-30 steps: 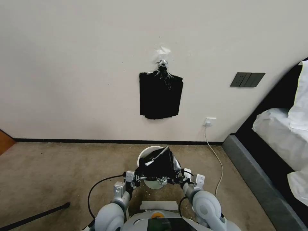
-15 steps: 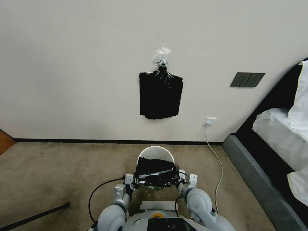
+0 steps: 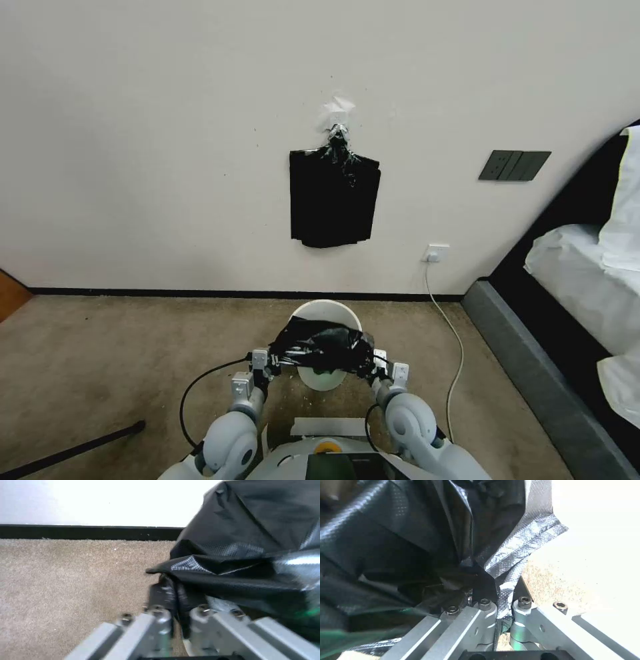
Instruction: Place a trash bag onto the trash bin.
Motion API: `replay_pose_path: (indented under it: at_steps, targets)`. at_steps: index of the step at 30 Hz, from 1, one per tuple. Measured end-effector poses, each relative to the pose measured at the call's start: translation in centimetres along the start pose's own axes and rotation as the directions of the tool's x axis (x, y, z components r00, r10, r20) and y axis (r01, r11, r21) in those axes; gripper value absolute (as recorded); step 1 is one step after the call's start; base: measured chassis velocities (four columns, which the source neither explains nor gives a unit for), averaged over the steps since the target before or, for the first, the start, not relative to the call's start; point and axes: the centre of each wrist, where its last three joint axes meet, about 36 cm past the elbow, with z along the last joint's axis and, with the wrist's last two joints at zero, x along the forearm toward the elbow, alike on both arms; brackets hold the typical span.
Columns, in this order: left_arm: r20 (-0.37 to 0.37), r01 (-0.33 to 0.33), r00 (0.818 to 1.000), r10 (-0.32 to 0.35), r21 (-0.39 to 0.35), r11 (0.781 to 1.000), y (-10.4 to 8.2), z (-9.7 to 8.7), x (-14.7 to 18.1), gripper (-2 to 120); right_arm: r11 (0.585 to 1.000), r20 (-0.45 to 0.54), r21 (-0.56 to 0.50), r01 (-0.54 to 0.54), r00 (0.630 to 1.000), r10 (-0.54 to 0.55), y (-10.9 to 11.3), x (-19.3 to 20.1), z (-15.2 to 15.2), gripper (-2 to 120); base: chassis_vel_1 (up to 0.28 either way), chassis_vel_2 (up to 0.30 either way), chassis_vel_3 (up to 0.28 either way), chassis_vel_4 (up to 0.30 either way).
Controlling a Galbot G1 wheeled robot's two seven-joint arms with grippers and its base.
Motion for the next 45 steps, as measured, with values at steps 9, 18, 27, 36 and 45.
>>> replay_pose_path:
  at_steps: [9, 18, 27, 36, 45]
  targets:
    - [-0.009, 0.006, 1.0, -0.006, -0.044, 0.999, 0.4, 0.3, 1.2, 42, 1.0, -0.019, 0.013, -0.016, 1.0, 0.016, -0.4, 2.0, 1.2, 38, 0.0, 0.0, 0.0, 0.0]
    - [0.022, -0.008, 1.0, 0.01, -0.093, 0.996, 0.9, -0.1, 3.0, 71, 0.998, -0.011, 0.05, -0.033, 0.999, 0.034, -0.8, 4.8, 1.6, 67, 0.0, 0.0, 0.0, 0.0]
    - [0.17, 0.01, 0.985, 0.012, -0.128, 0.992, 2.4, -0.2, 5.6, 99, 0.974, 0.129, 0.218, 0.065, 0.987, -0.095, -1.3, 10.6, 1.0, 98, 0.0, 0.0, 0.0, 0.0]
    - [0.385, 0.078, 0.922, -0.036, -0.095, 0.992, 4.0, -0.7, 7.5, 100, 0.865, 0.188, 0.452, 0.218, 0.924, -0.331, -2.6, 10.3, -5.8, 100, 0.0, 0.0, 0.0, 0.0]
    - [0.459, 0.079, 0.888, 0.018, -0.191, 0.979, 3.5, -0.4, 7.7, 100, 0.78, 0.069, 0.518, 0.352, 0.891, -0.448, -4.4, 4.2, -15.2, 100, 0.0, 0.0, 0.0, 0.0]
